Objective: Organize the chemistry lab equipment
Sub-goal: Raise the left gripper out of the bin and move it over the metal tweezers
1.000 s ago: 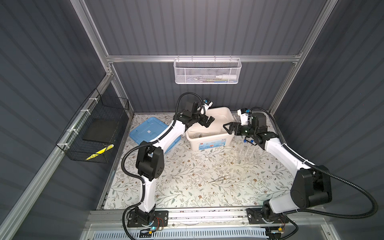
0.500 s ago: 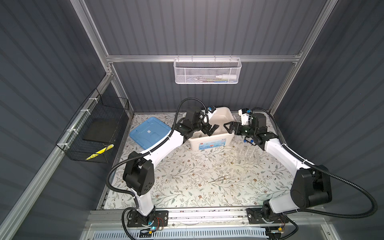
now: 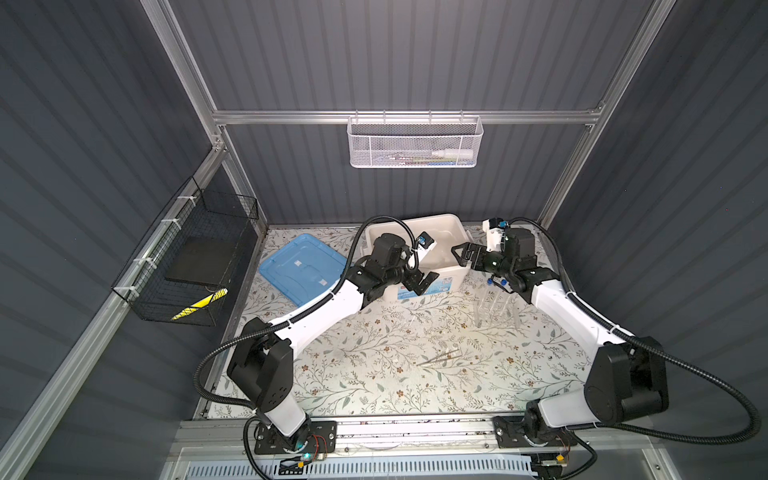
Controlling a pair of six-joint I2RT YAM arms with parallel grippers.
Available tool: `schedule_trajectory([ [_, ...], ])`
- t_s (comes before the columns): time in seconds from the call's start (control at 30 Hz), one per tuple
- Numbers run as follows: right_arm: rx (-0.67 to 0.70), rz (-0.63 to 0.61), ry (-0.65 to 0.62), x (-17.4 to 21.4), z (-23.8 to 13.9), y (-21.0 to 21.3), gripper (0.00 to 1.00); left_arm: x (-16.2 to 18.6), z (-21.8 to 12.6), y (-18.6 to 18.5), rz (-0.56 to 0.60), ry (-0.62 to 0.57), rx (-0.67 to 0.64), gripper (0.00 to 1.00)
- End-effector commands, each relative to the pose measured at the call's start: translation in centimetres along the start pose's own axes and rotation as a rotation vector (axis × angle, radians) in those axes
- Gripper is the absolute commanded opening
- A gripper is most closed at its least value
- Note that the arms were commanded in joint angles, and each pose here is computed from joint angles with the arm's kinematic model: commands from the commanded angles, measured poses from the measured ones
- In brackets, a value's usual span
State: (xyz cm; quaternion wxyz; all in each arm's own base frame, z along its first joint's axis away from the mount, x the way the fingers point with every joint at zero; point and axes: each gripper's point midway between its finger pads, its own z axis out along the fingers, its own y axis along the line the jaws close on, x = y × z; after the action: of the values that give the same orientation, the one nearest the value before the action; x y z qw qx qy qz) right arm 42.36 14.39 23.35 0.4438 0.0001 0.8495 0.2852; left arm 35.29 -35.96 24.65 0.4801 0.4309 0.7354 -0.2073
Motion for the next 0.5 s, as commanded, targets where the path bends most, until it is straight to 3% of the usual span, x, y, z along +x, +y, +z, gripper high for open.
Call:
schedule_trajectory([
  [0.0,0.061,0.021,-0.017,-0.2,-1.1,-0.9,0.99,-0.2,-1.0,-1.2,-0.026,-0.019,0.012,1.0],
  [0.27,0.111,0.048,-0.03,0.2,-2.2,-1.6,0.99,2.6,-1.7,-4.0,-0.026,0.035,0.055,1.0],
  [0.47,0.141,0.06,-0.034,0.3,-2.5,-2.1,0.99,6.1,-0.7,-8.5,-0.025,0.114,0.164,1.0],
])
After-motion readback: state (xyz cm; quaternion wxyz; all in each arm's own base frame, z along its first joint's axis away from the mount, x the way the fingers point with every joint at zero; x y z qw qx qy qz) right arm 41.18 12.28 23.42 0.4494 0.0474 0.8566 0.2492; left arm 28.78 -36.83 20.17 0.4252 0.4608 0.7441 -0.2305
